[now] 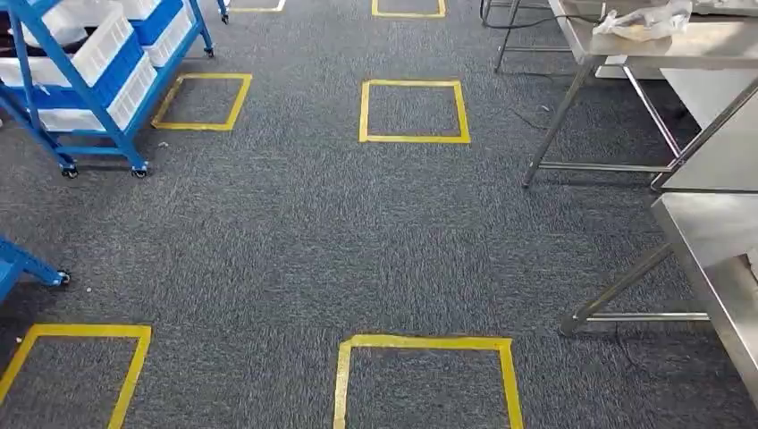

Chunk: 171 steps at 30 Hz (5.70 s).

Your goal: Take the parts from the cabinet and place them on the table.

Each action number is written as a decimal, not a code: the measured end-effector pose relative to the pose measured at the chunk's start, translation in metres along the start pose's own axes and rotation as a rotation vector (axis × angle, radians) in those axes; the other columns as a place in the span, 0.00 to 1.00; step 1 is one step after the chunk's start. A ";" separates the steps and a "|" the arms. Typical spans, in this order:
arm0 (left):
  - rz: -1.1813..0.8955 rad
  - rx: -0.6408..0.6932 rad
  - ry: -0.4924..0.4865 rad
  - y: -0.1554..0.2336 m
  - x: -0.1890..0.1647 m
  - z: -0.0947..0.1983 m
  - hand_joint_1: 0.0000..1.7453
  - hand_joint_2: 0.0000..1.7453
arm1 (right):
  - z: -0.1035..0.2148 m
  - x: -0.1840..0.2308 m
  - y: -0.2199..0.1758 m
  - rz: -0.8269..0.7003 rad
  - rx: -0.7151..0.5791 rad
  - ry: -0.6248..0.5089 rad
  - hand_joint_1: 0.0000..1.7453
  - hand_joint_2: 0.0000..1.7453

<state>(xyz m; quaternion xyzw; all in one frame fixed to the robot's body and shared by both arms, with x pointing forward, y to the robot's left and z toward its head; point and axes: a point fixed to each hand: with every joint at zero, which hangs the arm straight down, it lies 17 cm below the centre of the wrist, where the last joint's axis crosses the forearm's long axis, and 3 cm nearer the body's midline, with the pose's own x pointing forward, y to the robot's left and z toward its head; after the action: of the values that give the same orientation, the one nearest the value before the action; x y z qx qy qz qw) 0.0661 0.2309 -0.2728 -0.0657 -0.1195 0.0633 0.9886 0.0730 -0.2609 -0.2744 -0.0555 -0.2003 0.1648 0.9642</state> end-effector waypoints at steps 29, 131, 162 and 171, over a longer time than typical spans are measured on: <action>-0.001 0.003 -0.001 0.002 0.000 0.000 0.00 0.00 | 0.000 0.013 0.011 0.024 0.027 -0.040 0.00 1.00; 0.020 0.012 0.000 0.004 0.002 0.000 0.00 0.00 | 0.002 0.013 0.023 0.054 0.050 -0.040 0.00 1.00; 0.021 0.016 0.002 0.005 0.001 0.000 0.00 0.00 | 0.003 0.012 0.026 0.053 0.055 -0.038 0.00 1.00; 0.059 0.102 0.101 0.023 -0.013 -0.001 0.00 0.00 | 0.009 0.008 0.050 0.030 0.189 0.003 0.00 1.00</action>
<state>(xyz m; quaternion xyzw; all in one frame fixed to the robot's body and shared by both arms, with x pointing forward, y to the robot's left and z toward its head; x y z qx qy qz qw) 0.0508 0.2519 -0.2804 -0.0218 -0.0643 0.0949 0.9932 0.0619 -0.2112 -0.2719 0.0325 -0.1817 0.1972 0.9628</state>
